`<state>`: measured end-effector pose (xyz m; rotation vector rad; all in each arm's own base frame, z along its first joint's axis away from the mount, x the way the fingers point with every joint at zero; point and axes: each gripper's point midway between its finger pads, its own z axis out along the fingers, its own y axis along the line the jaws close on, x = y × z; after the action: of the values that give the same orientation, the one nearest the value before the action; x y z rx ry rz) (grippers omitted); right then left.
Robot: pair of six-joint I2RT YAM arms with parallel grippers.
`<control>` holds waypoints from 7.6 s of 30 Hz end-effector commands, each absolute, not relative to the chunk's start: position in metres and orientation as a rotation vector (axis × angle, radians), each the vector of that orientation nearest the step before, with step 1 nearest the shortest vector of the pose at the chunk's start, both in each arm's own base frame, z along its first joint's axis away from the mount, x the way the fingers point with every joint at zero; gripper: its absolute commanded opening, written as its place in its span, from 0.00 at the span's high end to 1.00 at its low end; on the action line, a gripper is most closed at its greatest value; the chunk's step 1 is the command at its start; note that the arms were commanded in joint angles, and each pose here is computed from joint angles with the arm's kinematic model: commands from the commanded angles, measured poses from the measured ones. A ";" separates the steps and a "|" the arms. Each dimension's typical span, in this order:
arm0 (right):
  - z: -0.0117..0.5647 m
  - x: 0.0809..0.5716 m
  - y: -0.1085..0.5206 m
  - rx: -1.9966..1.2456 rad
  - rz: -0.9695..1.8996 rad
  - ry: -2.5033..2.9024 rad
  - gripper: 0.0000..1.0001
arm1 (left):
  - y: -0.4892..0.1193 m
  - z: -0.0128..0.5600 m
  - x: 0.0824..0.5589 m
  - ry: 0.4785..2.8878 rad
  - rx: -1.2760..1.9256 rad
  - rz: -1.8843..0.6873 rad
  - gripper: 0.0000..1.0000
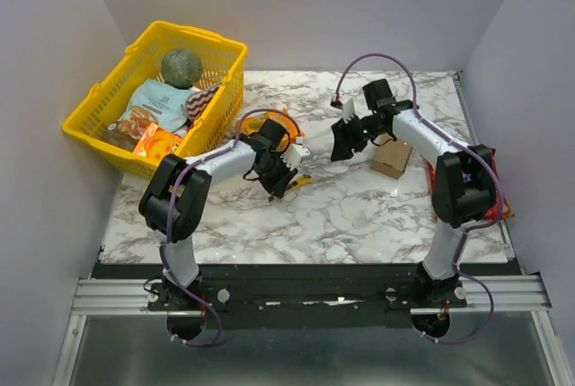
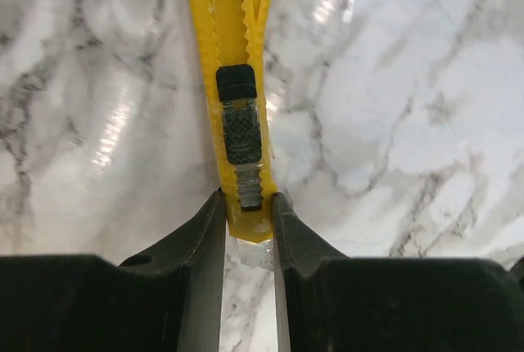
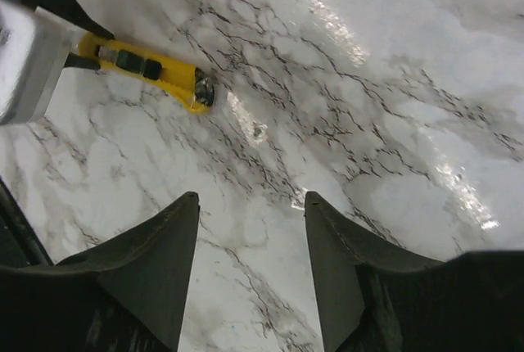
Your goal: Unpack the express box
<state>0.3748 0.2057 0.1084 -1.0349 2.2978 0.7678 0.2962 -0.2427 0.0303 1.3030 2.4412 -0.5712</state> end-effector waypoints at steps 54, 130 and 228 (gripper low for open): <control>0.178 0.331 0.283 -1.150 1.336 2.076 1.00 | -0.260 0.211 0.331 1.920 1.130 -0.701 0.28; 0.315 0.362 0.273 -1.249 1.058 1.793 0.40 | -0.283 0.254 0.335 1.572 1.313 -1.122 1.00; 0.302 0.421 0.228 -0.895 0.672 2.026 1.00 | -0.319 0.296 0.395 1.572 0.879 -1.123 0.52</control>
<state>0.3834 0.2649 0.2903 -1.1113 1.9287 1.0628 0.3719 -0.3279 0.2776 0.9826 1.5703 -1.2953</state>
